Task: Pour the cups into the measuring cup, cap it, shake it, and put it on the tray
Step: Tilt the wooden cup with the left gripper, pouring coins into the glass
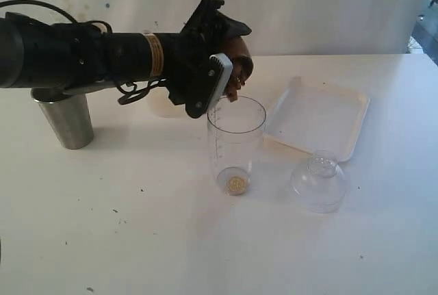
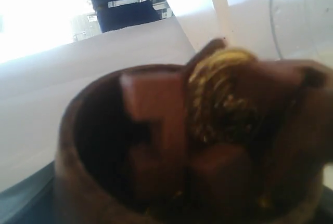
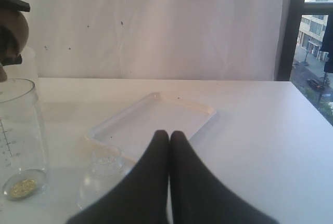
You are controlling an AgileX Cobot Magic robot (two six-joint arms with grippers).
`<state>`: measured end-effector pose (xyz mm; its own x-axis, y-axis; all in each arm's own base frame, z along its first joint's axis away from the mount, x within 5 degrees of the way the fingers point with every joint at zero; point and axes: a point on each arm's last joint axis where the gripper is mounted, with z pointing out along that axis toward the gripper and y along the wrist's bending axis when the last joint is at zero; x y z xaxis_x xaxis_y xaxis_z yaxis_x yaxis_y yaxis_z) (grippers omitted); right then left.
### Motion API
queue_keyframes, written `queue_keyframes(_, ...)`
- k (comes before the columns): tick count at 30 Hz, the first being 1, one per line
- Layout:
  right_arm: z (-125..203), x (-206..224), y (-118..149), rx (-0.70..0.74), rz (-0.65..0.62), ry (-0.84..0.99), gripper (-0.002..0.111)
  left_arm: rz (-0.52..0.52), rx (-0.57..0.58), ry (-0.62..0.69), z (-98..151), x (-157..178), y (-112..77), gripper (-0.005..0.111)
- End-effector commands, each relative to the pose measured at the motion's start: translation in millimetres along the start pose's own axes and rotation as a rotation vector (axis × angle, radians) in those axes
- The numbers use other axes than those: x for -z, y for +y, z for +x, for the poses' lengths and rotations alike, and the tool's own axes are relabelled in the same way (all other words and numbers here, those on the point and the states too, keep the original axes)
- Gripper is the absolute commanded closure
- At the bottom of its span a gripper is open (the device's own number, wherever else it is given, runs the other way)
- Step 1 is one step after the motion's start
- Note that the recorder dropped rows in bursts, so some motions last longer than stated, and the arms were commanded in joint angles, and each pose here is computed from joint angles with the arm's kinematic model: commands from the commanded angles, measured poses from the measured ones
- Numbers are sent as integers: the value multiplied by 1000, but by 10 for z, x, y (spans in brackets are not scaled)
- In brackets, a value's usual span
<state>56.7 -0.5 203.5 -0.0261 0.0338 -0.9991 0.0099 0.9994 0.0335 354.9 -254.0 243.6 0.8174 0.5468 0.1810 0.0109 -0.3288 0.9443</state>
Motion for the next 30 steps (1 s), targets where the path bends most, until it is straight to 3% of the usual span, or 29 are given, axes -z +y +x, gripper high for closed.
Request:
queue_keyframes(1,3,3,-2,-5,4,-3,108,-17,-21,-13,-10,11,55,106)
queue_keyframes(12,3,3,-2,-5,4,-3,108,-34,-56,-40,-36,12,69,106)
queue_keyframes(30,3,3,-2,-5,4,-3,108,-69,-431,-52,-57,14,90,106)
